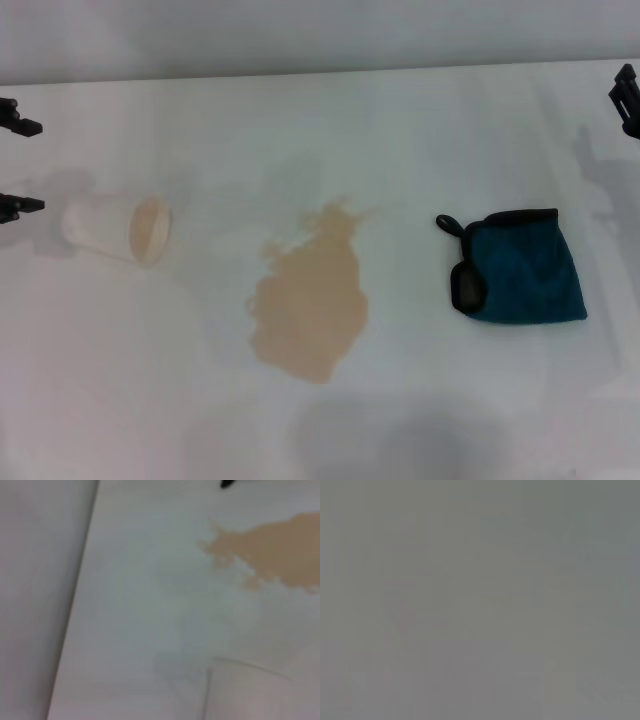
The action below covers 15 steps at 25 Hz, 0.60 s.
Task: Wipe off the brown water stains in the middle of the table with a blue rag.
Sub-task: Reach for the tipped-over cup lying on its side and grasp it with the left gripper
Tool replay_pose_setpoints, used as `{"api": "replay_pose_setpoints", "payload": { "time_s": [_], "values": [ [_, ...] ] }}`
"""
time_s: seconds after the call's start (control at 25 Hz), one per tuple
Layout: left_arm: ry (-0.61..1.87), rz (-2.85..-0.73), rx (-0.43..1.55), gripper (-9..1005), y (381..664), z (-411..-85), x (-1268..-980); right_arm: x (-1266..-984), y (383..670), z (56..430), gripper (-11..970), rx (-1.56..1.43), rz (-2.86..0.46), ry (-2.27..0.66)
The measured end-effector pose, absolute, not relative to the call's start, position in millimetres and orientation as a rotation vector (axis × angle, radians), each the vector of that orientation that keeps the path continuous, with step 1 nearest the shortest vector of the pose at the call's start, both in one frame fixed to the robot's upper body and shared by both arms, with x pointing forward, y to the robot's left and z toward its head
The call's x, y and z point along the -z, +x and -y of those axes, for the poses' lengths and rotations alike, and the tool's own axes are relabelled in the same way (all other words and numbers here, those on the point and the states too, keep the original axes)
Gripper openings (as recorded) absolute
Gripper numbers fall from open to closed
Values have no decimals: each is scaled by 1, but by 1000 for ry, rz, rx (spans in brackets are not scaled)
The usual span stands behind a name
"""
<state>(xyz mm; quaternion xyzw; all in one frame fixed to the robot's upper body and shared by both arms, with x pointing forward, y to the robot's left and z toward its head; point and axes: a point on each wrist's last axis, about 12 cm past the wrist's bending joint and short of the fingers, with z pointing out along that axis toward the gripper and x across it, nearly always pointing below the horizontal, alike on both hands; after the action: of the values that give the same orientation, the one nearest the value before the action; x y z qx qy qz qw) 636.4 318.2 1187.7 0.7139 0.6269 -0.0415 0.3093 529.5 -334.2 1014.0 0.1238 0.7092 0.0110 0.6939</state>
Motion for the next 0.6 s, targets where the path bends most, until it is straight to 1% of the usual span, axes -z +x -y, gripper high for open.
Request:
{"api": "replay_pose_setpoints", "payload": {
  "time_s": [0.32,0.6],
  "values": [
    [2014,-1618,51,837,635,-319,-1182,-1015,537,329,816,-39,-1590,330],
    [2058,-1580,6,831,636,-307,-1168,-1015,541,327,816,-43,-1599,327]
  ]
}}
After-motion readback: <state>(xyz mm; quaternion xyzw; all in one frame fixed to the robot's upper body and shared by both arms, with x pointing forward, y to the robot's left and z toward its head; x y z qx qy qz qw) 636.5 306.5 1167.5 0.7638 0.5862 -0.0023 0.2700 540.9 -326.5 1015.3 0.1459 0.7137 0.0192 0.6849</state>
